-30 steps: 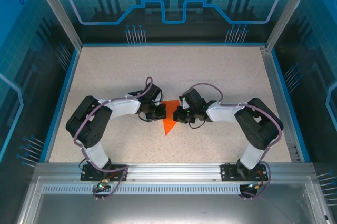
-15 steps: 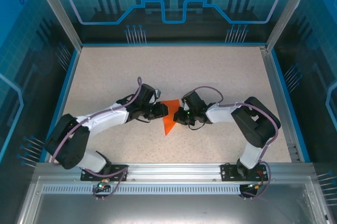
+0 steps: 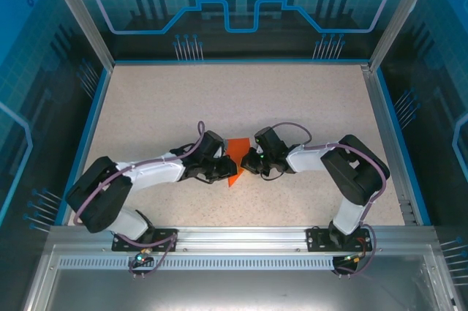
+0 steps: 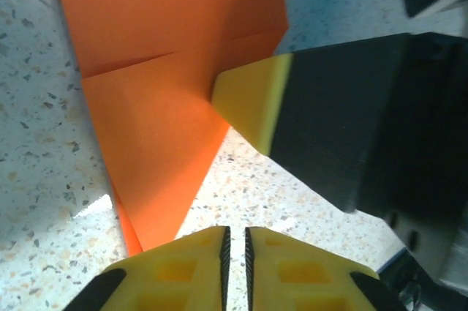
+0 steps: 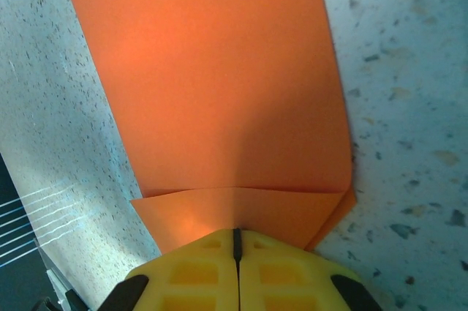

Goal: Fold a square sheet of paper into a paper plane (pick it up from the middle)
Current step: Third fold the triangle at the center of the table.

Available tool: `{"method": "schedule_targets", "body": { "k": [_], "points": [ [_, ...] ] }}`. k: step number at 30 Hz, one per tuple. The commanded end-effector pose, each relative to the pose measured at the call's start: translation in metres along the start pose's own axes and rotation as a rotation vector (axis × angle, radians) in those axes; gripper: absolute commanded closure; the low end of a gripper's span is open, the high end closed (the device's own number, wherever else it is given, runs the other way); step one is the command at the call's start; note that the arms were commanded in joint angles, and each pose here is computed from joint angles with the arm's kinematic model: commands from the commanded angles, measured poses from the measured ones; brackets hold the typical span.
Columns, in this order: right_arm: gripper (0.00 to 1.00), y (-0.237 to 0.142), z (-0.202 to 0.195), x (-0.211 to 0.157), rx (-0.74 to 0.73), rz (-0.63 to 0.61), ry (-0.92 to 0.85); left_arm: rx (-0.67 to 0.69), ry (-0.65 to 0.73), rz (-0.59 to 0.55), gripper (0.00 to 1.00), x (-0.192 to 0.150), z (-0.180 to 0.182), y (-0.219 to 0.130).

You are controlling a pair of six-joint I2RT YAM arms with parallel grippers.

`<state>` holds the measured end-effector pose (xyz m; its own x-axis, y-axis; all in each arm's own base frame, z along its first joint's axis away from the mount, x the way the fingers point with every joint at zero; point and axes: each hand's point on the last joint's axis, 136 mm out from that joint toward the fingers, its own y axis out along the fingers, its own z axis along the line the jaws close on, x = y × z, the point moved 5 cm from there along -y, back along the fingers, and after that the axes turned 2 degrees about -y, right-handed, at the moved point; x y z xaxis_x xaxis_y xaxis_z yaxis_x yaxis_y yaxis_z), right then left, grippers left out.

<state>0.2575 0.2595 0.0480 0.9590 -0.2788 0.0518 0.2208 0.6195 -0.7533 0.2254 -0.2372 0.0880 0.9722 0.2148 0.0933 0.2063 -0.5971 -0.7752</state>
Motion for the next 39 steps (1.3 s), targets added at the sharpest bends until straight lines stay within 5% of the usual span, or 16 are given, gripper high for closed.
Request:
{"method": "schedule_targets", "body": {
  "k": [1,15,39],
  "points": [
    [0.94,0.004,-0.039,-0.007,-0.183,-0.003,0.084,0.010,0.003,0.002,0.88,0.005,-0.010,0.006],
    [0.95,0.008,-0.050,-0.009,-0.228,0.018,0.132,0.016,0.015,0.078,0.94,0.006,-0.013,0.032],
    [0.96,0.012,-0.070,-0.014,-0.321,0.049,0.160,0.218,0.025,0.065,0.95,0.003,0.025,0.037]
  ]
}}
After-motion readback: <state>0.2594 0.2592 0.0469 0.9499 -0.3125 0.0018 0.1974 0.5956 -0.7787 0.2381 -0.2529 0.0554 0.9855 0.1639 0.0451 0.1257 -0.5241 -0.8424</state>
